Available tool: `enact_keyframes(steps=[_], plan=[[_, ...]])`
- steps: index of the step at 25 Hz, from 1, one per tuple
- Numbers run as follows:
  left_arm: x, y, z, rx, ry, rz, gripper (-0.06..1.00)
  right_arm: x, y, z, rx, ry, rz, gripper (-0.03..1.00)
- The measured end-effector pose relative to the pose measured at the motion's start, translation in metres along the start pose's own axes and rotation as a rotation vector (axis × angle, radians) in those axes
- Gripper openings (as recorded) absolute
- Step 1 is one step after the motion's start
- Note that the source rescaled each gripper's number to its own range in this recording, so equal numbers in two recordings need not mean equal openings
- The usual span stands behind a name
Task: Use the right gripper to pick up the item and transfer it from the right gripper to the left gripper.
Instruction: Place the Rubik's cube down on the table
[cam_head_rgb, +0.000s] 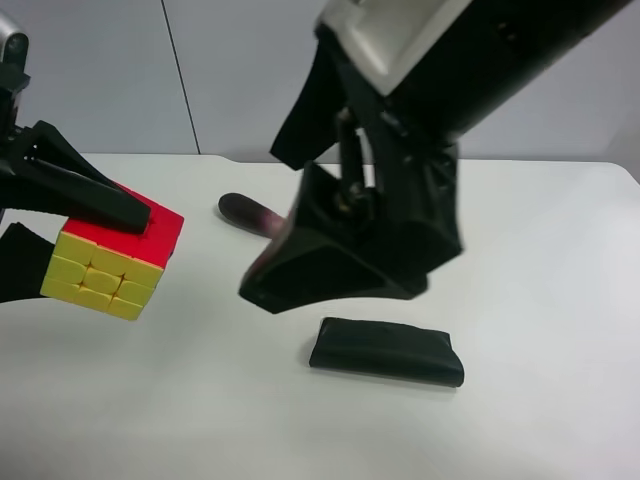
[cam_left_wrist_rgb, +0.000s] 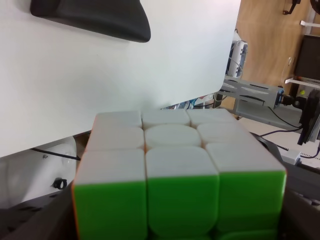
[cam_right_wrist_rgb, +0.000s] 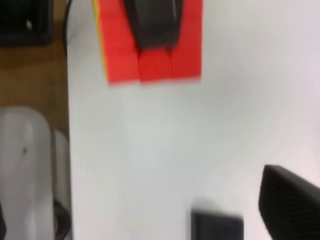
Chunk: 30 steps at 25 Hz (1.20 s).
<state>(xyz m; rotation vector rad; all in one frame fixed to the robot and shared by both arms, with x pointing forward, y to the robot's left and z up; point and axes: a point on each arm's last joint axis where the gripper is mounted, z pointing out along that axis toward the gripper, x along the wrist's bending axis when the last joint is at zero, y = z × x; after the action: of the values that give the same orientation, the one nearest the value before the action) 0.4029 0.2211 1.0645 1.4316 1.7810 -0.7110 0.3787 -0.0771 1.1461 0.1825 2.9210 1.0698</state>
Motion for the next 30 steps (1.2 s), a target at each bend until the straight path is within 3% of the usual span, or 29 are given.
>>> enact_keyframes(steps=[6,10,19,23,30], plan=[[0.000,0.000,0.000,0.000,0.000,0.003,0.00,0.023,-0.016,-0.046,0.025,-0.033,0.122,1.00],[0.000,0.000,0.000,0.000,0.000,0.011,0.00,0.036,-0.031,-0.073,-0.003,-0.106,0.182,1.00],[0.000,0.000,0.000,0.000,0.000,0.015,0.00,0.078,-0.135,-0.082,0.023,-0.211,0.322,1.00],[0.000,0.000,0.000,0.000,0.000,0.027,0.00,0.094,-0.178,-0.081,-0.074,-0.282,0.366,1.00],[0.000,0.000,0.000,0.000,0.000,0.033,0.00,0.109,-0.225,-0.081,-0.243,-0.386,0.366,1.00]])
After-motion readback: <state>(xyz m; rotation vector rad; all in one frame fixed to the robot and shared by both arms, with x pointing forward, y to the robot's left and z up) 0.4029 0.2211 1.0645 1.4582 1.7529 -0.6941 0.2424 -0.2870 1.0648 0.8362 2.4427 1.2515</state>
